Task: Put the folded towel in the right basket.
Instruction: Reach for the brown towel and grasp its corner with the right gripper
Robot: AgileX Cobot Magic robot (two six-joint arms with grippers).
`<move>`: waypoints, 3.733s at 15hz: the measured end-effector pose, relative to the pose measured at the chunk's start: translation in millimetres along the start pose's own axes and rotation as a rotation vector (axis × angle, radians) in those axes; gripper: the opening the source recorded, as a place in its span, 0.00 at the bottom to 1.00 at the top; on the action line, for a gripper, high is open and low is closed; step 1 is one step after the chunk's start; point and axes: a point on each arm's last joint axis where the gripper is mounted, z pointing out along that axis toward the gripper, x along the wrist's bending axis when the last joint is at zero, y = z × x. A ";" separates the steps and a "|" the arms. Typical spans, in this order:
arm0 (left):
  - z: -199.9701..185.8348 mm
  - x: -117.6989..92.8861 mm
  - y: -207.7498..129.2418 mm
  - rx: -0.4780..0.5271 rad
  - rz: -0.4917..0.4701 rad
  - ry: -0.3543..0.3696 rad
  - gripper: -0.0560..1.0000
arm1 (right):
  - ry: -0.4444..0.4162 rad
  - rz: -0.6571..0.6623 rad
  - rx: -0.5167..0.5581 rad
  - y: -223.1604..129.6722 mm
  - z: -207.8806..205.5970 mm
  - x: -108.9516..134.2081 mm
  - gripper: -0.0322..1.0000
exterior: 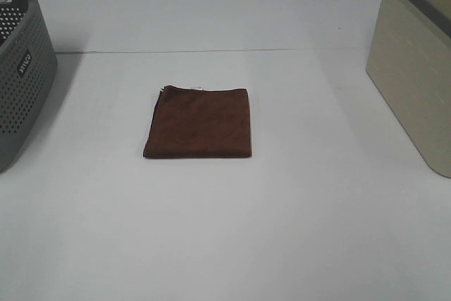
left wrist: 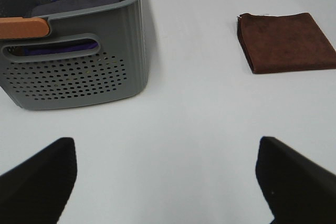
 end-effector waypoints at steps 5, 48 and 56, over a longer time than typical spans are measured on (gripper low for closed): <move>0.0 0.0 0.0 0.000 0.000 0.000 0.88 | 0.000 0.000 0.000 0.0 0.0 0.0 0.87; 0.0 0.0 0.0 0.000 0.000 0.000 0.88 | 0.539 0.172 0.888 77.7 445.8 111.8 0.72; 0.0 0.0 0.0 0.000 0.000 0.000 0.88 | 0.561 0.218 0.905 42.7 485.9 120.6 0.72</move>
